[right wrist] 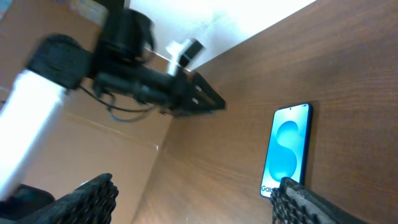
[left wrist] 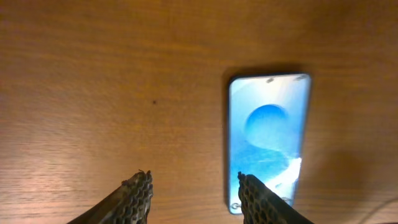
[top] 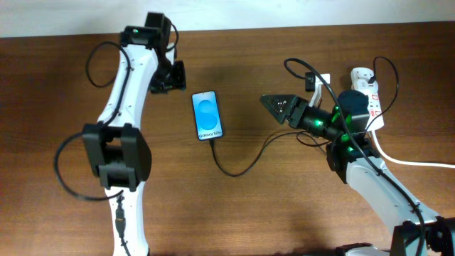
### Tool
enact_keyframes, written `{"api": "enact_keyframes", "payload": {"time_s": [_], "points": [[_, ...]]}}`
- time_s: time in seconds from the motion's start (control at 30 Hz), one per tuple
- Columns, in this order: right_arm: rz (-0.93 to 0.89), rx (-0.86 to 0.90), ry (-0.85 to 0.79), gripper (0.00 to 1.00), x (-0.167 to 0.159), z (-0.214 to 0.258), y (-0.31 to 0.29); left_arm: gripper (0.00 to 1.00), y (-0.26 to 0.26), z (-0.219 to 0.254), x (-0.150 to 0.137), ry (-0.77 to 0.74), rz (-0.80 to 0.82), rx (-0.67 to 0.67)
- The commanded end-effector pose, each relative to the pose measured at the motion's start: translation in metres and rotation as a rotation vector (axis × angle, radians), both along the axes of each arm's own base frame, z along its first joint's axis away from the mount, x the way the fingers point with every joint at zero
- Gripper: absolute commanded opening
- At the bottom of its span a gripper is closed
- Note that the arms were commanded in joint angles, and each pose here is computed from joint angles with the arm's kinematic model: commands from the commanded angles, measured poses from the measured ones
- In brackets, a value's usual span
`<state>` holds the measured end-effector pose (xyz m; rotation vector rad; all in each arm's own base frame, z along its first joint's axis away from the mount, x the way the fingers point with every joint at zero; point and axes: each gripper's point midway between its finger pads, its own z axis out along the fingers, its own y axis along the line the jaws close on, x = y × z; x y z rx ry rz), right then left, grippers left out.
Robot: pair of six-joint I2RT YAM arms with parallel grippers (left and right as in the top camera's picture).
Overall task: Plug charger to phone and switch on socket
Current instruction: 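Set the phone flat on the table and open the left gripper, then raise the left gripper and move the right gripper toward the power strip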
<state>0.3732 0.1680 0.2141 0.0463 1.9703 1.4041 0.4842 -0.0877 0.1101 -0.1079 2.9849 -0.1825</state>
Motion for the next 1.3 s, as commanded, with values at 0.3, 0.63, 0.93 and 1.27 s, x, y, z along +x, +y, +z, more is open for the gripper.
{"api": "enact_keyframes", "payload": {"time_s": [0.3, 0.63, 0.93, 1.27], "points": [[-0.036, -0.333, 0.05, 0.98, 0.011, -0.003, -0.021, 0.96, -0.003, 0.166, -0.022, -0.345, -0.024, -0.091], [-0.302, -0.701, 0.113, 0.98, -0.003, 0.052, -0.089, 0.99, -0.006, 0.174, -0.032, -0.341, -0.034, -0.118], [-0.637, -0.745, 0.102, 0.98, -0.032, 0.134, -0.184, 0.99, -0.006, 0.174, -0.032, -0.34, -0.034, -0.118], [-1.011, -0.706, 0.265, 0.98, -0.072, 0.142, -0.313, 0.99, -0.006, 0.174, -0.032, -0.34, -0.034, -0.118]]}}
